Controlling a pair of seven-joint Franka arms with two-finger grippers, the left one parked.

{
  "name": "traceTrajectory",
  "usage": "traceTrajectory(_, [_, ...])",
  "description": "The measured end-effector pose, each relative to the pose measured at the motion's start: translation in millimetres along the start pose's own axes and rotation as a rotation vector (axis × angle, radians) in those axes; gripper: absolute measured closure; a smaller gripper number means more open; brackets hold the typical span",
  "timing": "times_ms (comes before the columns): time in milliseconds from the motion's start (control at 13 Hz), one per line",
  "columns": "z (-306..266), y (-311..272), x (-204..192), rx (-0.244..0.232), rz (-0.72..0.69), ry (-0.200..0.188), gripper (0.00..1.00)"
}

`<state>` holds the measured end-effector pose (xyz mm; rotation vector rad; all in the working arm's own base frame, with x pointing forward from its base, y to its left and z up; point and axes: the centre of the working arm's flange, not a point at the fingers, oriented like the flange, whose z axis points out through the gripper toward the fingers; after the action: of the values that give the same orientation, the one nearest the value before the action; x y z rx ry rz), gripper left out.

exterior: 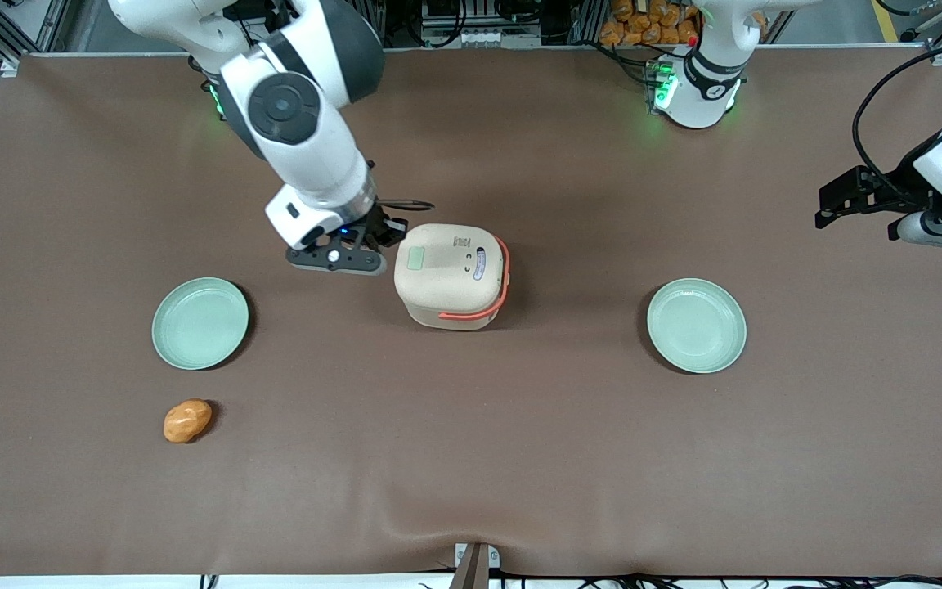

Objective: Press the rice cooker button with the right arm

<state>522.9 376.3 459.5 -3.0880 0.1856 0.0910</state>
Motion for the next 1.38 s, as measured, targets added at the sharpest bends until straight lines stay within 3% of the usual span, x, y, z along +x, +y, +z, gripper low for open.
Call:
traceTrajectory(308, [39, -15, -1, 0.004, -0.012, 0.015, 0.99])
traceTrajectory(538, [66, -21, -12, -0.002, -0.007, 0.002, 0.99])
traceTrajectory(1000, [93, -24, -23, -0.017, -0.011, -0.015, 0.99])
traceTrajectory(1385, [98, -25, -25, -0.012, -0.006, -0.002, 0.99])
